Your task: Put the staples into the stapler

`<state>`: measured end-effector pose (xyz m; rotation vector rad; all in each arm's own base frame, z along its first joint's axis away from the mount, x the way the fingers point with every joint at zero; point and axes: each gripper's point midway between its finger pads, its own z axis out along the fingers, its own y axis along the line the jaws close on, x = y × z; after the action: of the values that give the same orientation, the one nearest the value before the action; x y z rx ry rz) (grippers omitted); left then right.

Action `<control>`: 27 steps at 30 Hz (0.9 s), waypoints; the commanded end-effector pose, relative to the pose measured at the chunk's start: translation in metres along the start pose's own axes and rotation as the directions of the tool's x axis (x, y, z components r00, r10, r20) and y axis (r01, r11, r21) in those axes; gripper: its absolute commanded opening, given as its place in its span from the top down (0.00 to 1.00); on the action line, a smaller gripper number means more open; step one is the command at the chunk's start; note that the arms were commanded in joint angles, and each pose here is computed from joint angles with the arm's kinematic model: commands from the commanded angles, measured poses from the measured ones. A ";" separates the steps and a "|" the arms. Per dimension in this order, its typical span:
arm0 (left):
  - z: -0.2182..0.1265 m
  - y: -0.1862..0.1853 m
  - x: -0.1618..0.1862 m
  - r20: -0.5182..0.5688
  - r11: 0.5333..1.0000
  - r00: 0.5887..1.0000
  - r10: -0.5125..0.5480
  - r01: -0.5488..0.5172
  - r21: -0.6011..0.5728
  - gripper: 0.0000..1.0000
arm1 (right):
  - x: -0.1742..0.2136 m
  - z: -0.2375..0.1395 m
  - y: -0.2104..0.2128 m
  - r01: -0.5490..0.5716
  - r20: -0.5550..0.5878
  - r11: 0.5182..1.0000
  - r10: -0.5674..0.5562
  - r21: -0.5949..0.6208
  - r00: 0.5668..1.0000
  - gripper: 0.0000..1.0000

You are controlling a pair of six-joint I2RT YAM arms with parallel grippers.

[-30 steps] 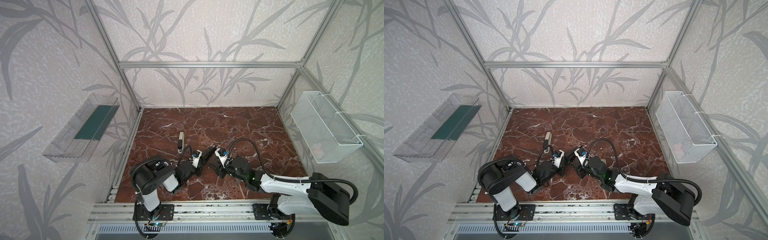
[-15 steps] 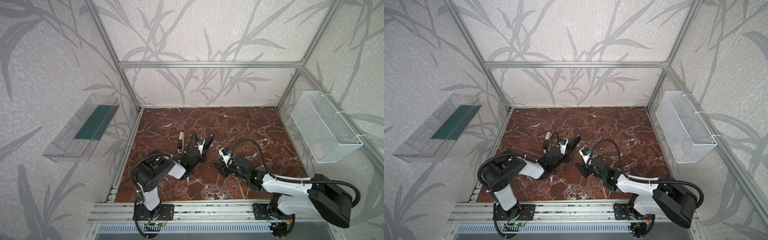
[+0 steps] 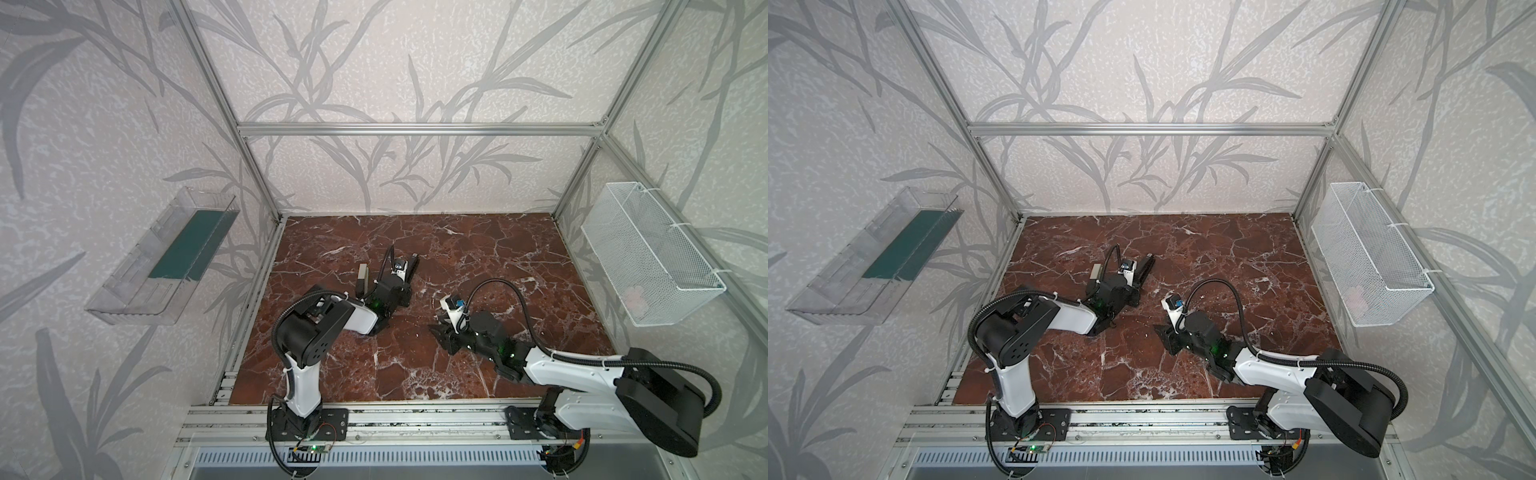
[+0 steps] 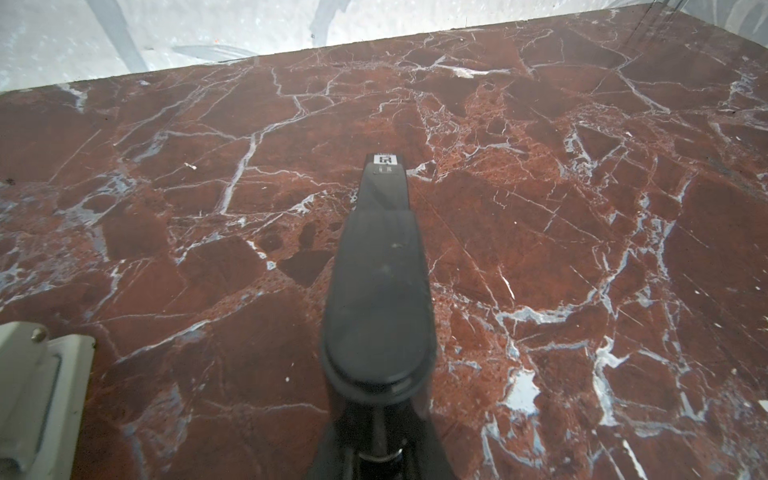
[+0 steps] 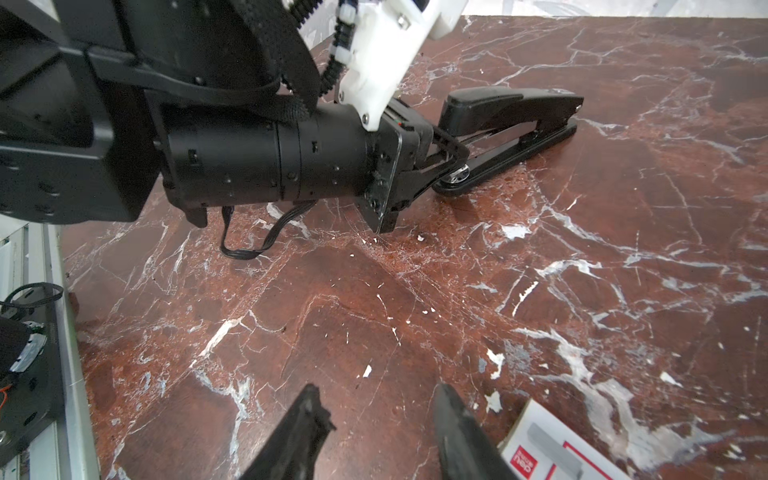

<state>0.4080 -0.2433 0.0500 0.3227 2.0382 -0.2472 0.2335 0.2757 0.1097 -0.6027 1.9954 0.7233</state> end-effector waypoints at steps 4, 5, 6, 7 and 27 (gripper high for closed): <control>-0.005 0.000 0.012 -0.026 1.000 0.999 -0.021 0.021 -0.005 0.78 | -0.002 0.001 -0.004 -0.019 0.003 1.000 0.019 0.007 1.000 0.53; -0.008 0.000 0.012 -0.026 1.000 0.999 -0.022 0.022 -0.002 0.72 | -0.003 0.002 -0.006 -0.032 0.002 0.999 0.032 0.007 0.999 0.53; -0.010 -0.002 0.013 -0.029 1.000 0.999 -0.020 0.020 0.004 0.70 | -0.005 0.003 -0.006 -0.042 0.003 0.999 0.042 0.002 0.999 0.53; -0.013 -0.003 0.013 -0.029 1.000 0.999 -0.020 0.020 0.011 0.68 | -0.006 0.004 -0.008 -0.055 0.000 0.998 0.055 0.001 0.998 0.52; -0.124 0.040 0.033 -0.360 0.947 0.884 -0.298 0.226 -0.229 0.69 | -0.060 0.115 -0.035 -0.155 -0.524 0.975 0.216 0.158 0.824 0.87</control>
<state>0.3312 -0.1956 0.0938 0.1000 2.3065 -0.2936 0.3720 0.3559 0.1498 -0.5527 2.3633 0.6970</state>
